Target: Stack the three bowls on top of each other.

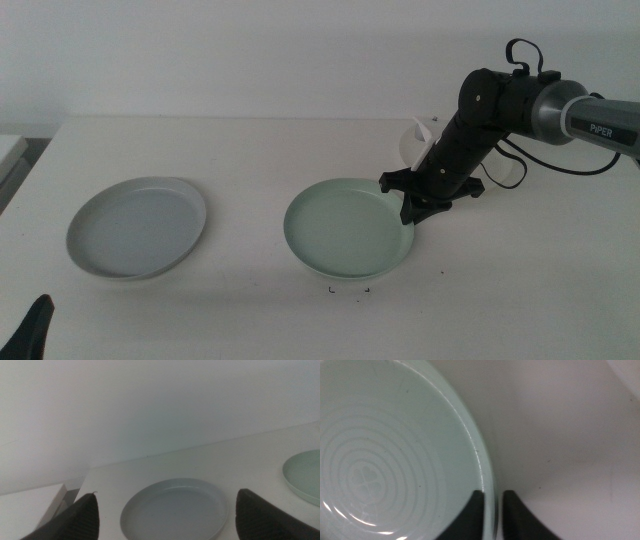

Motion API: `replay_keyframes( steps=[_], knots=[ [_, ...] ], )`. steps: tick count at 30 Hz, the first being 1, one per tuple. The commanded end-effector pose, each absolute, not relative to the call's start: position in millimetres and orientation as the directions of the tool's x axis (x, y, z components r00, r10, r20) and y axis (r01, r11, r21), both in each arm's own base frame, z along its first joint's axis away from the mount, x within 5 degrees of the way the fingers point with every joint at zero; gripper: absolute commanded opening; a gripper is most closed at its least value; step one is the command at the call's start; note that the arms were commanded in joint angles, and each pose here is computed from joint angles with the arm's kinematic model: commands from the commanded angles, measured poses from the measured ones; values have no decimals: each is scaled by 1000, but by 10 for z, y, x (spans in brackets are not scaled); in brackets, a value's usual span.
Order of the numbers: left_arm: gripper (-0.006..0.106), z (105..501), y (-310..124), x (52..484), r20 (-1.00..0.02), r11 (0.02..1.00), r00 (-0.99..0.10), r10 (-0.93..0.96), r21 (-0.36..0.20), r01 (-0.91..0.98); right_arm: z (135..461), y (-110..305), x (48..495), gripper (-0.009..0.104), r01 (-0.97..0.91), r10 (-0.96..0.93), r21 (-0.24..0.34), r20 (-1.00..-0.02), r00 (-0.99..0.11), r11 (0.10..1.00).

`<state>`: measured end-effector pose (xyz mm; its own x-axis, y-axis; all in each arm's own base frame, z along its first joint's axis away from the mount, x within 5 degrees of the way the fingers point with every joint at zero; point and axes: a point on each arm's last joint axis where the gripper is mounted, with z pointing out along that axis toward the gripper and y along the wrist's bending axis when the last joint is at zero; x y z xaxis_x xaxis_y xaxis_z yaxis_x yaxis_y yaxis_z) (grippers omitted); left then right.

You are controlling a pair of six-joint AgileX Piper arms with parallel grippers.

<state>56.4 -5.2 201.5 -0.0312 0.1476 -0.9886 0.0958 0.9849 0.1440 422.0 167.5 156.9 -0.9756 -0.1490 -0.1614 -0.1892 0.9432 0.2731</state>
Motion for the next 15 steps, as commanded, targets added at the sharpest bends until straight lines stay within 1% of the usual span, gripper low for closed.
replay_keyframes(
  steps=[1,2,4,7,9,10,13,15],
  knots=[
    [94,2027,-52,562,-990,986,-15,140,138,94,1593,1666,4239,16,-198,-155,261,-177,-972,945],
    [94,2027,-52,562,-990,986,-15,140,138,94,1592,1665,4242,21,-199,-155,259,-180,-971,945],
    [94,2027,-52,562,-990,986,-15,140,138,94,1622,1668,4254,36,-212,-165,257,-193,-967,943],
    [94,2027,-52,562,-990,986,-15,140,138,94,1795,1639,4352,54,-242,-185,232,-244,-952,942],
    [94,2027,-52,562,-990,986,-15,140,138,94,1967,1566,4449,63,-245,-186,190,-283,-941,951],
    [94,2027,-52,562,-990,986,-15,140,138,94,2068,1510,4505,66,-237,-181,155,-306,-935,959],
    [94,2027,-52,562,-990,986,-15,140,138,94,2321,1235,4682,68,-187,-158,41,-373,-914,982],
    [94,2027,-52,562,-990,986,-15,140,138,94,2372,1024,4810,67,-124,-113,1,-406,-907,992]
  ],
)
